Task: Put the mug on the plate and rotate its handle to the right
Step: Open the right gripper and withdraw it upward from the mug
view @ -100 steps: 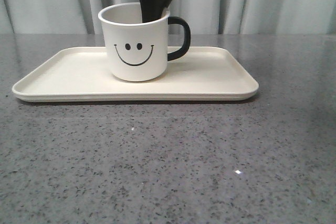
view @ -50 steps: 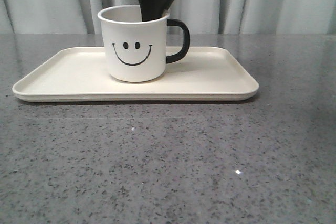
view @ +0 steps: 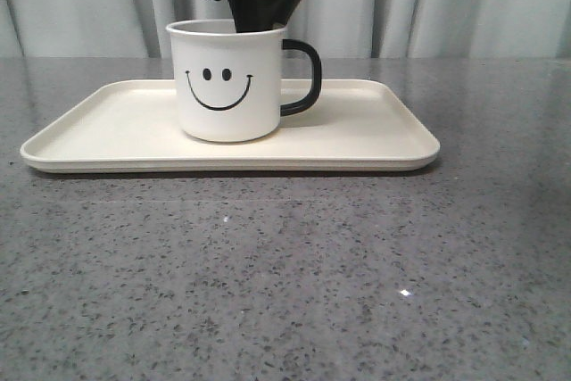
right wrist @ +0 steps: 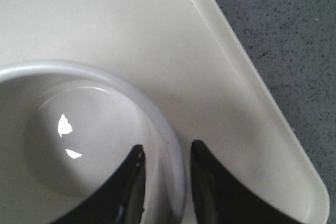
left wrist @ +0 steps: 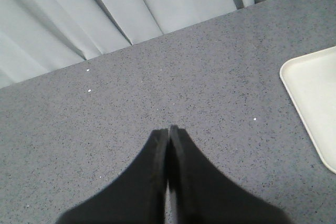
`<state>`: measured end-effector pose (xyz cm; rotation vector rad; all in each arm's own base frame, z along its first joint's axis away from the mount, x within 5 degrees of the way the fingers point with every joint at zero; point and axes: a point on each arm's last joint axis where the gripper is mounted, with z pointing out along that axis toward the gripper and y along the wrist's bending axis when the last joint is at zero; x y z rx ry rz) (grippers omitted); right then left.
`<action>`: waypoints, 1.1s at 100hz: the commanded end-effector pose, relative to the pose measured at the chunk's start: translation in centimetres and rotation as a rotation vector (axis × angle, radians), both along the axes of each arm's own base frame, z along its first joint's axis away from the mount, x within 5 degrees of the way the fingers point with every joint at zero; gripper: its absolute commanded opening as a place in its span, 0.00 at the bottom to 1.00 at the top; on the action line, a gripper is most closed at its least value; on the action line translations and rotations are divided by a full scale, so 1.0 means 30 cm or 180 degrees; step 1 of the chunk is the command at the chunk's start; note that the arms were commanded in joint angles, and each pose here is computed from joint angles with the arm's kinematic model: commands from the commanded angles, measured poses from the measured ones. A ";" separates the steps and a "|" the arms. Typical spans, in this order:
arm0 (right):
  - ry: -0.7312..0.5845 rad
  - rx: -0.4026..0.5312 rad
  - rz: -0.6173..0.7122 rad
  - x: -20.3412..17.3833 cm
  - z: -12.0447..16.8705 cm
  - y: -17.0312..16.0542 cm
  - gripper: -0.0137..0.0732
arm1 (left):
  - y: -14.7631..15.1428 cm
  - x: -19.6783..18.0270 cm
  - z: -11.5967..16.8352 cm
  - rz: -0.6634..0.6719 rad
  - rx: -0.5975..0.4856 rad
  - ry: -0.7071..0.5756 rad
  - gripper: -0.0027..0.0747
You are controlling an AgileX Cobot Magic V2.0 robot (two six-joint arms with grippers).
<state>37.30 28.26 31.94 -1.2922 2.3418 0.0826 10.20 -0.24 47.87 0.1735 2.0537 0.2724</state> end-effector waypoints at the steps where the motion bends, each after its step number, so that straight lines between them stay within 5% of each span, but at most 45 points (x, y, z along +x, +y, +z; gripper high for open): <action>1: -0.0314 0.0181 -0.0028 -0.044 0.163 -0.049 0.43 | 0.008 -0.006 0.025 0.0022 -0.0016 -0.0157 0.01; 94: -0.1868 0.1426 -0.0149 -0.336 0.768 -0.273 0.43 | 0.008 -0.006 0.025 0.0022 -0.0016 -0.0157 0.01; 110: -0.2165 0.1465 -0.0235 -0.418 0.853 -0.354 0.26 | 0.008 -0.006 0.025 0.0022 -0.0016 -0.0157 0.01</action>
